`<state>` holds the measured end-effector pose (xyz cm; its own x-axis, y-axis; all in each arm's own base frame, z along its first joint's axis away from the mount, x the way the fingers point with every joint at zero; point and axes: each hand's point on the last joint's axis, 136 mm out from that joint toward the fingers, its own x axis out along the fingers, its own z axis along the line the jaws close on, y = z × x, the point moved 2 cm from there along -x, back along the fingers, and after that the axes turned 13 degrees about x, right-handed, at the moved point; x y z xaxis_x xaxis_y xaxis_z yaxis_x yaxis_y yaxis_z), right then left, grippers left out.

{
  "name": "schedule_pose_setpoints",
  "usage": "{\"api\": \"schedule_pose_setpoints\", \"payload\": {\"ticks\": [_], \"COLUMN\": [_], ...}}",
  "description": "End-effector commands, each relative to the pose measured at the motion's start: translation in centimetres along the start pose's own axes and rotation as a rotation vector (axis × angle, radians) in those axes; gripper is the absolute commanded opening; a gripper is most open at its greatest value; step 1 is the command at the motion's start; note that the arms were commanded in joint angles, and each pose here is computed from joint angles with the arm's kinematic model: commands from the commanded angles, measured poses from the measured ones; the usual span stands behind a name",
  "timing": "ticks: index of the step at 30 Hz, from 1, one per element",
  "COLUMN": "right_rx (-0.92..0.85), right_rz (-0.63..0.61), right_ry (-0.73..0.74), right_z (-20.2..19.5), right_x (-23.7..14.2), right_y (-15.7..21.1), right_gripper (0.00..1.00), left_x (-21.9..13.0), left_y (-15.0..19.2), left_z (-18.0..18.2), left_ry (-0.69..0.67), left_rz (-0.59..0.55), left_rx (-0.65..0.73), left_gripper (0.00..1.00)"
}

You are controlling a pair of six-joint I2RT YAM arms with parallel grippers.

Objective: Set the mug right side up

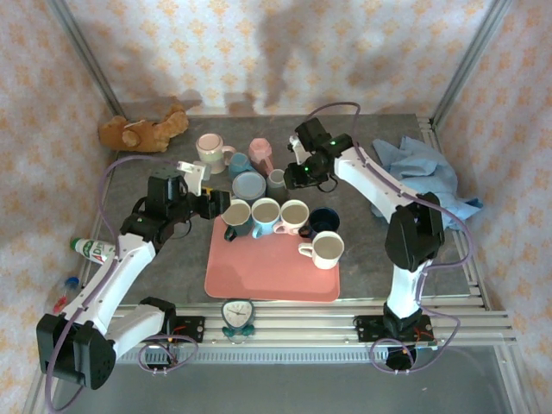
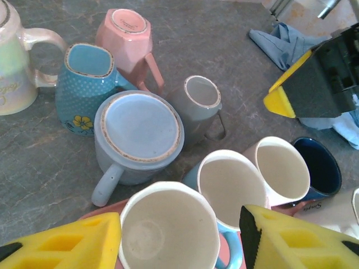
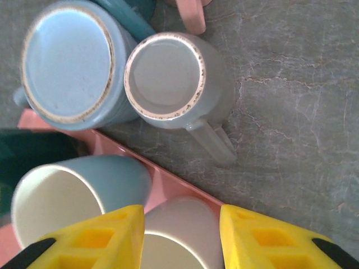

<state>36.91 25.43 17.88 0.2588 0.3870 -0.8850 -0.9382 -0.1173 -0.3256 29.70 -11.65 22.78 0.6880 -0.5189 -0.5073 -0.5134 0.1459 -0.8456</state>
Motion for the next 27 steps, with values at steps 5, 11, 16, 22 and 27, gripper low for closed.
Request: {"api": "schedule_pose_setpoints", "payload": {"ticks": [5,11,16,22,27], "right_rx": [-0.177,-0.164,-0.151,-0.121,-0.12], "right_rz": [0.056,0.071,0.097,0.095,0.08], "right_ry": [0.016,0.027,0.022,0.028,0.033], "right_z": [-0.2,-0.5,-0.5,-0.6,-0.5], "right_x": [1.2,3.0,4.2,5.2,5.5], "right_y": [-1.3,-2.0,-2.0,-2.5,-3.5], "right_gripper": [0.41,0.46,0.48,0.5,0.5], "left_x": [-1.5,-0.7,-1.0,-1.2,-1.2], "left_y": [-1.5,-0.9,-0.8,-0.4,-0.4], "left_z": [-0.7,-0.6,-0.3,-0.1,0.4], "left_ry": [0.025,0.035,0.003,-0.012,-0.044], "left_rz": [-0.002,-0.003,0.003,0.007,0.012], "left_rx": [0.123,0.123,0.137,0.142,0.133], "left_gripper": [0.61,0.61,0.61,0.61,0.61]}}
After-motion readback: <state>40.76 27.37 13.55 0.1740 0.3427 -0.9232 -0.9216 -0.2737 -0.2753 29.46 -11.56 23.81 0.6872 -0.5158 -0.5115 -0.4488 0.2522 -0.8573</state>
